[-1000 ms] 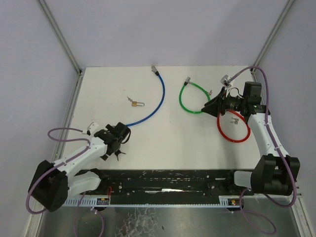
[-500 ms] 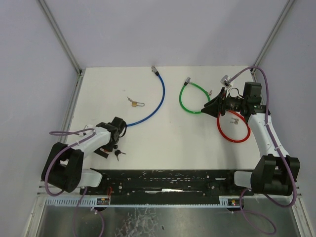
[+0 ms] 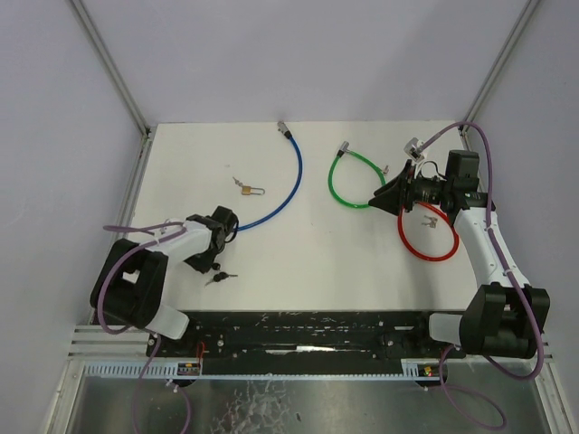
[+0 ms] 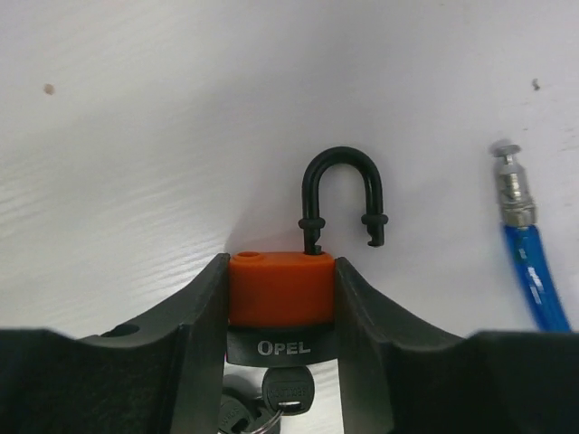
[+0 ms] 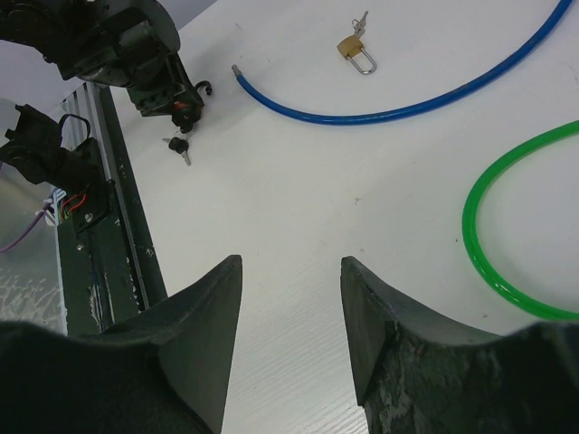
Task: Lock with the key
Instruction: Pick up the lock from the center of the board.
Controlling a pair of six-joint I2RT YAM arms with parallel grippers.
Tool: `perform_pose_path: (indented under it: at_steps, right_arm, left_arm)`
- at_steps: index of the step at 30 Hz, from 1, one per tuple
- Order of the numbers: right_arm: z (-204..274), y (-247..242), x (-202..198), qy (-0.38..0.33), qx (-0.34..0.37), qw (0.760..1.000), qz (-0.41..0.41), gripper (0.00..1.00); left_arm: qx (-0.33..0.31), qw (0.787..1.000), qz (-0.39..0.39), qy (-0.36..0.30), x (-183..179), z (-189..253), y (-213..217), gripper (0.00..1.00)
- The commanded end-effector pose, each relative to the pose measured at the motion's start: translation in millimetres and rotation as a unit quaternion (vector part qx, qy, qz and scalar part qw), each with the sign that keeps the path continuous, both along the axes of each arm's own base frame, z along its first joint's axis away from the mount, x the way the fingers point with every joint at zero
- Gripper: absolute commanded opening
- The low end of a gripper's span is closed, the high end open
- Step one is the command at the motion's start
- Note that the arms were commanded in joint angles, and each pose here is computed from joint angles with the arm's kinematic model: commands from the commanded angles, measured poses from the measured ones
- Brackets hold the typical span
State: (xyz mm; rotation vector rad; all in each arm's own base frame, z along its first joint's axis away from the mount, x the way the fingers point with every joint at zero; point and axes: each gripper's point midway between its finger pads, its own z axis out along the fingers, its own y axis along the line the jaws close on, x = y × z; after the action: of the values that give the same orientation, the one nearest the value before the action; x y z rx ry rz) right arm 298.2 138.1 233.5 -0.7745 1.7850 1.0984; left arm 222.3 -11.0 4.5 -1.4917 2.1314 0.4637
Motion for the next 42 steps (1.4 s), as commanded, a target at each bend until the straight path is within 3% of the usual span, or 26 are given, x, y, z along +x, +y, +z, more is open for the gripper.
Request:
perform_pose_path:
  at_steps: [1, 7, 13, 18, 21, 25, 28, 31, 32, 33, 35, 38, 40, 42]
  right_arm:
    - [15, 4, -1, -0.024, 0.005, 1.0, 0.017, 0.54]
    - [15, 5, -2, -0.023, 0.007, 1.0, 0.018, 0.54]
    - [14, 5, -2, -0.021, 0.009, 1.0, 0.019, 0.54]
    - [15, 7, -5, -0.024, 0.018, 0.999, 0.031, 0.54]
    - [17, 9, -8, -0.027, 0.024, 0.999, 0.04, 0.54]
    - [17, 12, -13, -0.037, 0.028, 0.997, 0.055, 0.54]
    - [14, 16, -18, -0.052, 0.03, 0.995, 0.074, 0.54]
    - [11, 22, -27, -0.091, 0.024, 0.99, 0.107, 0.59]
    - [6, 25, -34, -0.123, 0.014, 0.984, 0.128, 0.62]
    - [3, 27, -41, -0.155, 0.007, 0.977, 0.147, 0.66]
    - [-6, 32, -58, -0.225, -0.004, 0.956, 0.189, 0.76]
    - [-16, 38, -77, -0.295, -0.014, 0.927, 0.232, 0.86]
    - [-23, 40, -80, -0.303, -0.023, 0.919, 0.25, 0.87]
    - [-31, 42, -84, -0.303, -0.034, 0.914, 0.269, 0.86]
  left_arm:
    - [-0.039, 0.997, -0.004, 0.074, -19, -23, -14, 0.11]
    - [-0.059, 0.997, -0.034, 0.036, -16, 0, -20, 0.07]
    - [-0.109, 0.982, -0.144, -0.044, 15, 40, -60, 0.0]
    - [-0.119, 0.953, -0.259, -0.105, 29, 74, -105, 0.0]
    - [-0.136, 0.913, -0.347, -0.164, 38, 94, -137, 0.0]
    - [-0.163, 0.819, -0.491, -0.248, 50, 122, -188, 0.0]
    - [-0.148, 0.722, -0.607, -0.299, 56, 140, -228, 0.0]
    - [-0.118, 0.601, -0.712, -0.343, 56, 157, -267, 0.0]
    - [-0.106, 0.55, -0.749, -0.355, 52, 161, -282, 0.0]
    - [-0.091, 0.513, -0.772, -0.364, 51, 164, -291, 0.0]
    - [-0.062, 0.413, -0.824, -0.384, 41, 172, -312, 0.0]
    - [-0.027, 0.29, -0.868, -0.402, 23, 171, -329, 0.0]
    - [-0.005, 0.23, -0.883, -0.409, 13, 171, -335, 0.0]
    - [0.011, 0.186, -0.889, -0.419, 4, 176, -339, 0.0]
